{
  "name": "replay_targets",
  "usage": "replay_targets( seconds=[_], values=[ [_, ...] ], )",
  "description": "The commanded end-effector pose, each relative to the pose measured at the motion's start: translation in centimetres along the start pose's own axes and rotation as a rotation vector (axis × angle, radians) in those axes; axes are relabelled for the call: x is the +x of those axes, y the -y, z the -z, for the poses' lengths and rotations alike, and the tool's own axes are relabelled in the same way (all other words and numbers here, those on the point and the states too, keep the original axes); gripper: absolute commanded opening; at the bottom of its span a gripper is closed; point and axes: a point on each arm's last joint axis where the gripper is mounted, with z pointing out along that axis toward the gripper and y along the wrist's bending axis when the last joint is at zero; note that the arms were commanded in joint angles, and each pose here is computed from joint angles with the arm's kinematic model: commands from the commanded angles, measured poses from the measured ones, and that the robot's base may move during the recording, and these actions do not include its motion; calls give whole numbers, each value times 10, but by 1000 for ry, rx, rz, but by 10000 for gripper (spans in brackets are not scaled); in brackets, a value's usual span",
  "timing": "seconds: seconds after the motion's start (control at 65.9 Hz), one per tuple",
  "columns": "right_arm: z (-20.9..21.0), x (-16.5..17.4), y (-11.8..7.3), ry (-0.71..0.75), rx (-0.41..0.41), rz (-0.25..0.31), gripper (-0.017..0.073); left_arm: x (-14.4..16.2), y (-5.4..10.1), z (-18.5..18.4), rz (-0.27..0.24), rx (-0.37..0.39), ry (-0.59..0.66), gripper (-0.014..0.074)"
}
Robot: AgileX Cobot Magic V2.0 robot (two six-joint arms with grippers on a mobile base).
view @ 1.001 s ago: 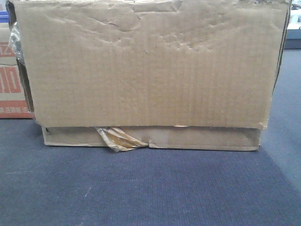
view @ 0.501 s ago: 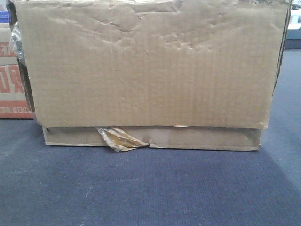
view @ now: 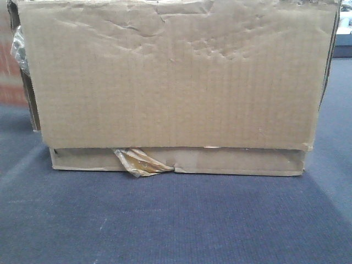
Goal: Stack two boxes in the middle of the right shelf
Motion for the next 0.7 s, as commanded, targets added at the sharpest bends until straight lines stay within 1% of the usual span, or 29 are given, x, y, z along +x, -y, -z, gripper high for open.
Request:
replay_targets(
  seconds=[0.0,0.152,0.228,0.303,0.41,0.425,0.486,0.531,0.561,0.668,0.683],
  values=[
    [-1,-2,0,10,0,7,561,-7,2,49,47,-25,150,-111],
    [-1,-2,0,10,0,7,561,-6,8,105,99,-23,312,-111],
    [-1,-2,0,10,0,7,561,-4,15,130,125,26,395,-111],
    [-1,-2,0,10,0,7,561,-4,25,150,166,124,470,-111],
    [-1,-2,0,10,0,7,561,-6,41,169,233,302,550,-111],
    [-1,-2,0,10,0,7,561,-7,45,172,245,338,560,-111],
    [-1,-2,0,10,0,7,561,-10,56,177,268,441,581,-111],
    [-1,-2,0,10,0,7,561,-11,64,179,269,494,588,-111],
    [-1,-2,0,10,0,7,561,-13,70,179,262,515,593,-111],
    [-1,-2,0,10,0,7,561,-18,94,178,214,575,602,-111],
    [-1,-2,0,10,0,7,561,-19,100,178,204,592,602,-111]
  ],
)
